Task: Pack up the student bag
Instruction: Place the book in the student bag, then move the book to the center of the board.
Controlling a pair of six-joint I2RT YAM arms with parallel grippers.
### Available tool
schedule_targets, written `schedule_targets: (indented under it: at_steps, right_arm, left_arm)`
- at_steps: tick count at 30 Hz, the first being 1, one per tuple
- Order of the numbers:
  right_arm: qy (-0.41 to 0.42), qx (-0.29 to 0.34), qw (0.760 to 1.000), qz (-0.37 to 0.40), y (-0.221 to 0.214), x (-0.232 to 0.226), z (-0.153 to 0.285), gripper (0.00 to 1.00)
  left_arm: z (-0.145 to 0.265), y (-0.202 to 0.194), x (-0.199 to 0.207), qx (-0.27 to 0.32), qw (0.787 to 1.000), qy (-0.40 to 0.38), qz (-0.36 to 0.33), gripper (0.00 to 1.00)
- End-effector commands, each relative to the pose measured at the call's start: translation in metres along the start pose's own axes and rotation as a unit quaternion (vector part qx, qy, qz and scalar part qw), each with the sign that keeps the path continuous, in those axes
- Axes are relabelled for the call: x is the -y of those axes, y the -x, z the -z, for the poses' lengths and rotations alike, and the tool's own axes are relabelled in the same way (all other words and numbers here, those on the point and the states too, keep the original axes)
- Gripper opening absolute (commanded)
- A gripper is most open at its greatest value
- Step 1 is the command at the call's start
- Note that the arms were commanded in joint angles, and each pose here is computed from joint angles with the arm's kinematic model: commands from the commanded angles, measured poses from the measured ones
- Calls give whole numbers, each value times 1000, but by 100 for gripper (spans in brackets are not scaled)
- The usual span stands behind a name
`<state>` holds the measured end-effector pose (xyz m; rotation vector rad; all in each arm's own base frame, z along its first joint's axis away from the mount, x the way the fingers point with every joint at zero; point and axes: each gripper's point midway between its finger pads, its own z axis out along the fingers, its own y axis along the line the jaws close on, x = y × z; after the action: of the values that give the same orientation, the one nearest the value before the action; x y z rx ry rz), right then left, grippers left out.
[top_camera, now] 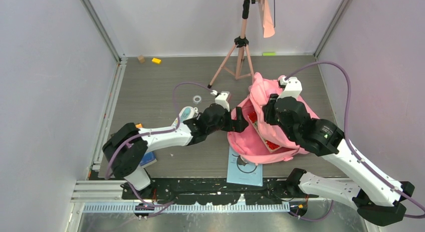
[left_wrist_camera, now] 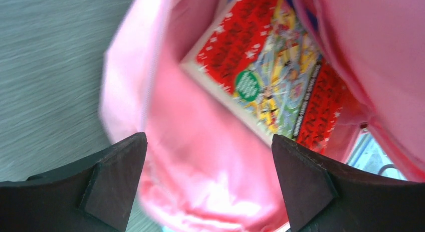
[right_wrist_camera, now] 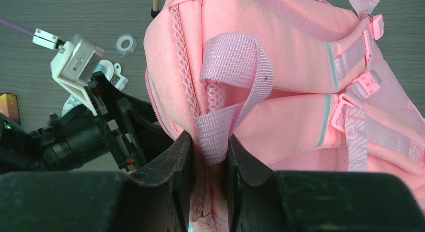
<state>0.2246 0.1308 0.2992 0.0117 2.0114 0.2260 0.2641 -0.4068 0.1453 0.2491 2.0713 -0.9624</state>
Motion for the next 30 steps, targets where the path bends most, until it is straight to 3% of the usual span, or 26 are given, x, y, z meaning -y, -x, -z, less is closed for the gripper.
schedule_targets:
  at_steps: [1,6,11,18,22,28,30]
  right_arm:
    - [12,90,994,-59,47,-6,8,0]
    - [7,87,994,-58,41,-4,6,0]
    - [9,86,995,-56,37,-5,2,0]
    - [18,85,995,-55,33,-7,1,0]
    - [24,86,995,-51,34,-7,4,0]
    - [26,90,994,-50,34,-3,9,0]
    - [30,90,994,-50,33,-3,10,0]
  left_arm:
    - [34,2,-42,-39,998,57,0,99]
    - [95,20,-120,-72,978,192,-48,100]
    - [166,33,-206,-103,940,325,-21,100]
    - [270,47,-308,-6,875,477,85,100]
    - [330,50,-346,82,823,536,170,100]
    - [409,36,-370,203,706,638,230,100]
    - [423,32,-373,229,681,650,245,100]
